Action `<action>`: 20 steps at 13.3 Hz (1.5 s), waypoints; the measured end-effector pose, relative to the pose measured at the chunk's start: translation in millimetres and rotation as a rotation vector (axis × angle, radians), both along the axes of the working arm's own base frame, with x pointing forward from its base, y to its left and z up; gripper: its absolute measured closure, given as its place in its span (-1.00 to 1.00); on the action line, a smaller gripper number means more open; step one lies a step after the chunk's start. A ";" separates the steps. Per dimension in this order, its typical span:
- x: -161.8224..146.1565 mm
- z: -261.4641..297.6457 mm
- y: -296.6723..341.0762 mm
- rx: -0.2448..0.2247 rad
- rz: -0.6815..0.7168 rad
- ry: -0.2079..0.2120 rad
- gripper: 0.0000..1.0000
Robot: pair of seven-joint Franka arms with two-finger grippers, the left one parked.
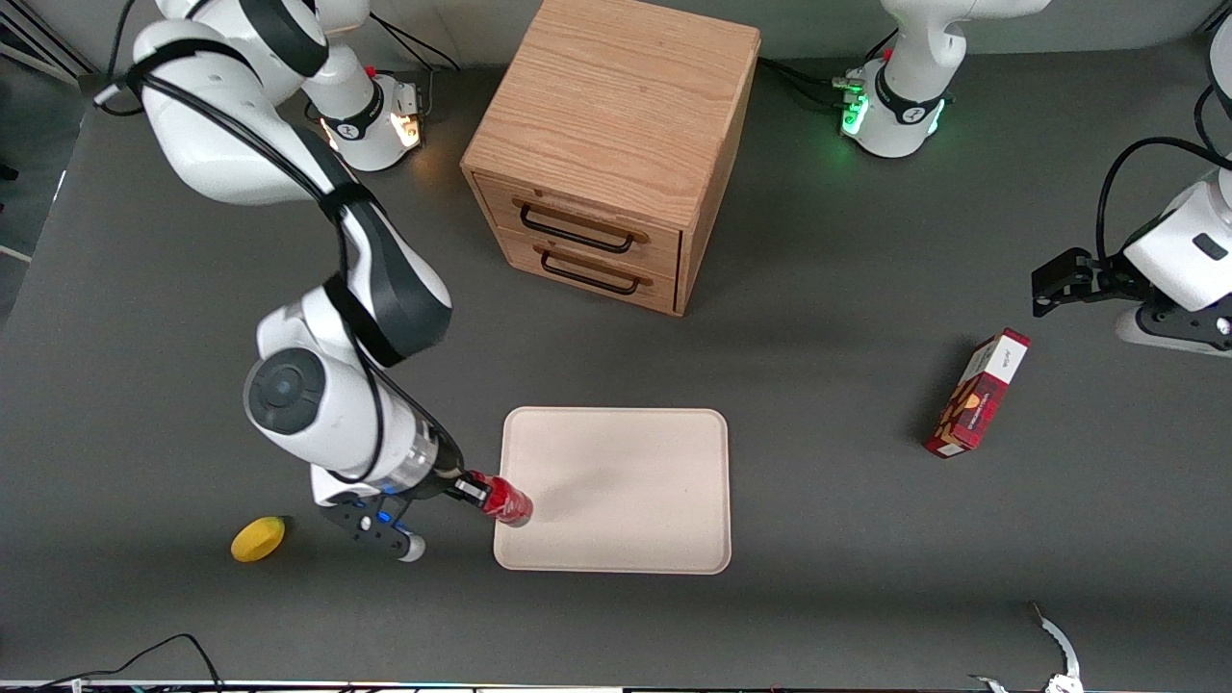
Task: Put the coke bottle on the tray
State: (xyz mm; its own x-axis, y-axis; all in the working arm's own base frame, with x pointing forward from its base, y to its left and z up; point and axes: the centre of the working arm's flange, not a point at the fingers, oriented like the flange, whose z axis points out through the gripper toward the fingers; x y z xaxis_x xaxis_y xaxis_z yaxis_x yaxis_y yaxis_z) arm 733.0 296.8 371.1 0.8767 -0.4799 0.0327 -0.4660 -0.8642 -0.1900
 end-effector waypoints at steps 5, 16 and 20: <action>-0.6 -28.0 9.3 -0.043 -0.017 -0.002 0.38; -5.3 5.8 9.0 -0.086 0.024 -0.032 -0.78; -66.4 182.8 -33.5 -0.167 0.158 0.007 -1.00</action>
State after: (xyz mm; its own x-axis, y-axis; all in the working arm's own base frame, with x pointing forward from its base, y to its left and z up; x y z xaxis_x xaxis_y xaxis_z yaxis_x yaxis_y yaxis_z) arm 666.6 263.3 553.9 0.9410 -0.3251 0.0937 -0.3232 -0.9457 -0.0357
